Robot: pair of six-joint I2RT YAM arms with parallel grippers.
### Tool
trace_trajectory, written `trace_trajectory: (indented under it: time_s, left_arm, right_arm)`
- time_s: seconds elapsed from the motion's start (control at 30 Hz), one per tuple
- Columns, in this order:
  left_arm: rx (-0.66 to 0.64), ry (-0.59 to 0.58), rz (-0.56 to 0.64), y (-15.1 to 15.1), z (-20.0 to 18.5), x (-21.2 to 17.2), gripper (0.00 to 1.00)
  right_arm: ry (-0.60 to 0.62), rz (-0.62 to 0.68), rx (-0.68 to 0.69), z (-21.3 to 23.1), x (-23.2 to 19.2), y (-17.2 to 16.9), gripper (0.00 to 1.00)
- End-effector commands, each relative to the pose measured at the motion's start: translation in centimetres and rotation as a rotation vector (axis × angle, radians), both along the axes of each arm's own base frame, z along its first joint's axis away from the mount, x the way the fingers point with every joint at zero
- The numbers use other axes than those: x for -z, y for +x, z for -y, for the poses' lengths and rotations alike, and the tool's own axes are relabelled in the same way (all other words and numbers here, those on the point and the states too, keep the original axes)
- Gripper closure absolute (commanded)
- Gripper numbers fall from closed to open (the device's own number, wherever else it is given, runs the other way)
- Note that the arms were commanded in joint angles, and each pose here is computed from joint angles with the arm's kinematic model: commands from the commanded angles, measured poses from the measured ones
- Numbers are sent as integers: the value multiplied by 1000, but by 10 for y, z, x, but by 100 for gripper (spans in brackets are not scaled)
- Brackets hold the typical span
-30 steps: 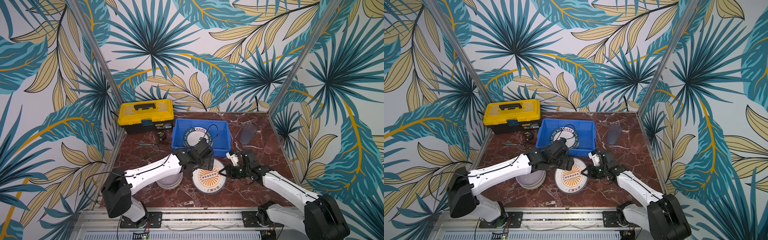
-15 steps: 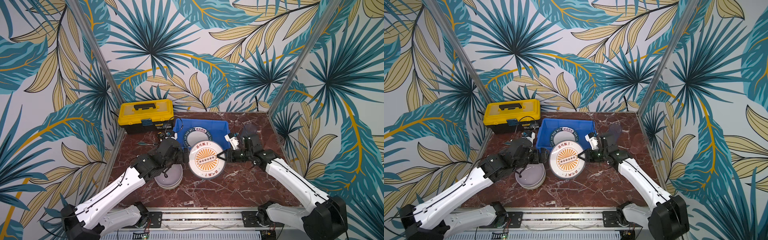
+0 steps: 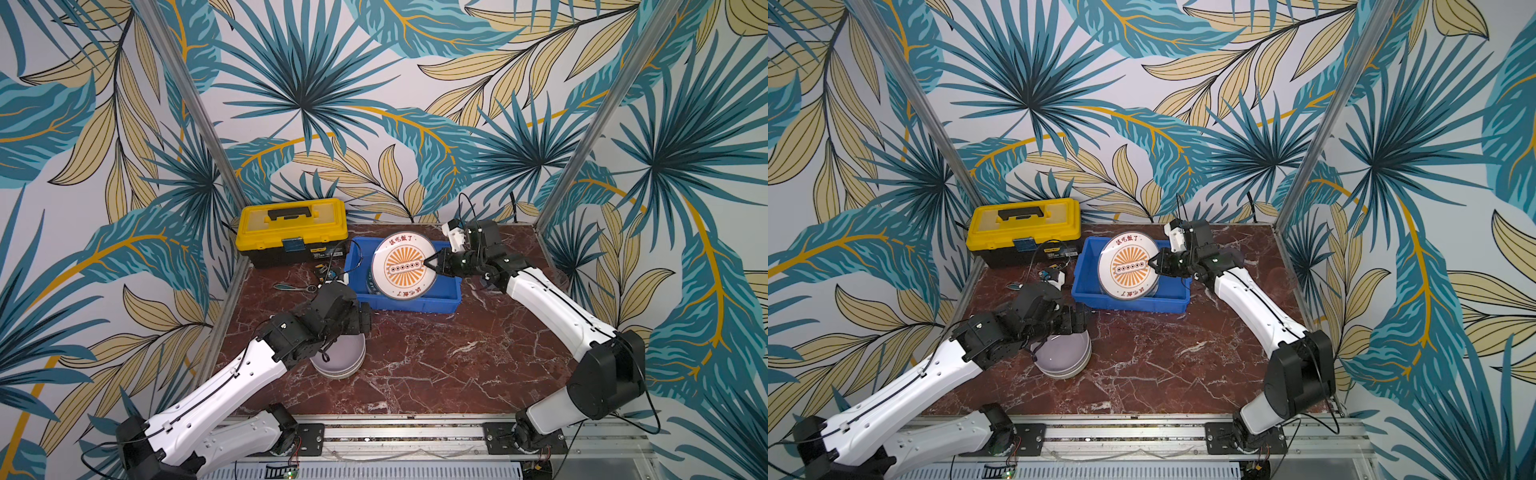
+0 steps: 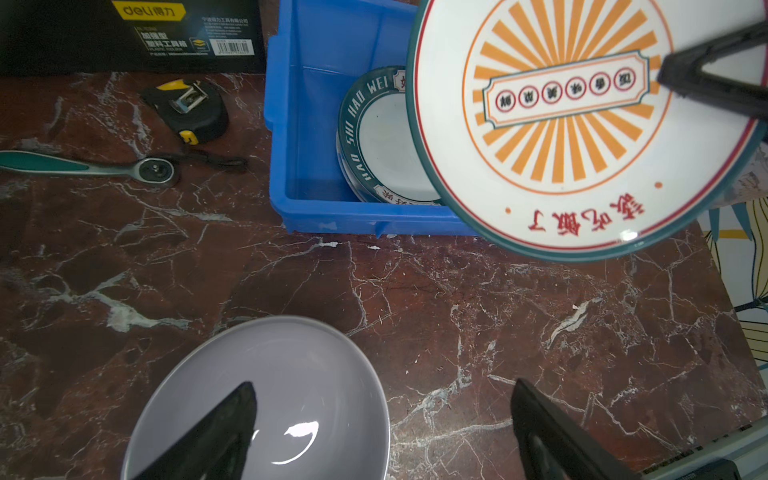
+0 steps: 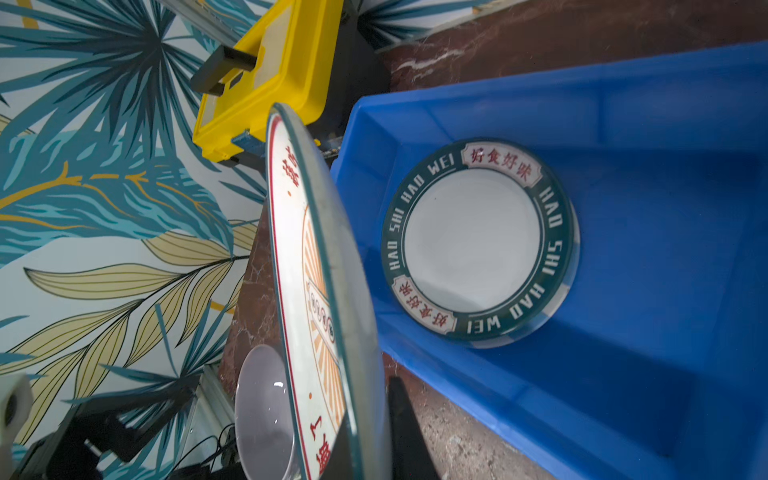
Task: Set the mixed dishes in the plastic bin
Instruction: 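Lift the sunburst plate with the right gripper over the blue bin, then lower the sunburst plate onto the plates in the bin, open right gripper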
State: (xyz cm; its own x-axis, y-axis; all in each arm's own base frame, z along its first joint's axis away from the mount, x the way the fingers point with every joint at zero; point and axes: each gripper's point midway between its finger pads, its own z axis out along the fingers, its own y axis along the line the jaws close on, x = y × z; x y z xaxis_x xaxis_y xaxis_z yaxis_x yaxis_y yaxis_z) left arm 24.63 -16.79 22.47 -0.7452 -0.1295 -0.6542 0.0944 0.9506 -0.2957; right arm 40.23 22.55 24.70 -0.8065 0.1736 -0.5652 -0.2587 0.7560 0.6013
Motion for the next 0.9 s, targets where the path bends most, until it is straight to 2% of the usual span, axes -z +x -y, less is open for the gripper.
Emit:
trace_trajectory:
  time_s: [0.0, 0.33, 0.87]
  left_arm:
    - [-17, 41, 15, -3, -13, -2, 4]
    - [-25, 56, 18, -10, -23, -3, 4]
    - [-28, 90, 13, -9, -26, 2, 4]
  right_arm:
    - [-26, 36, 42, 1, -3, 21, 100]
    - [-45, -21, 67, -12, 40, 62, 100]
    - [-22, -144, 55, -27, 104, 78, 100]
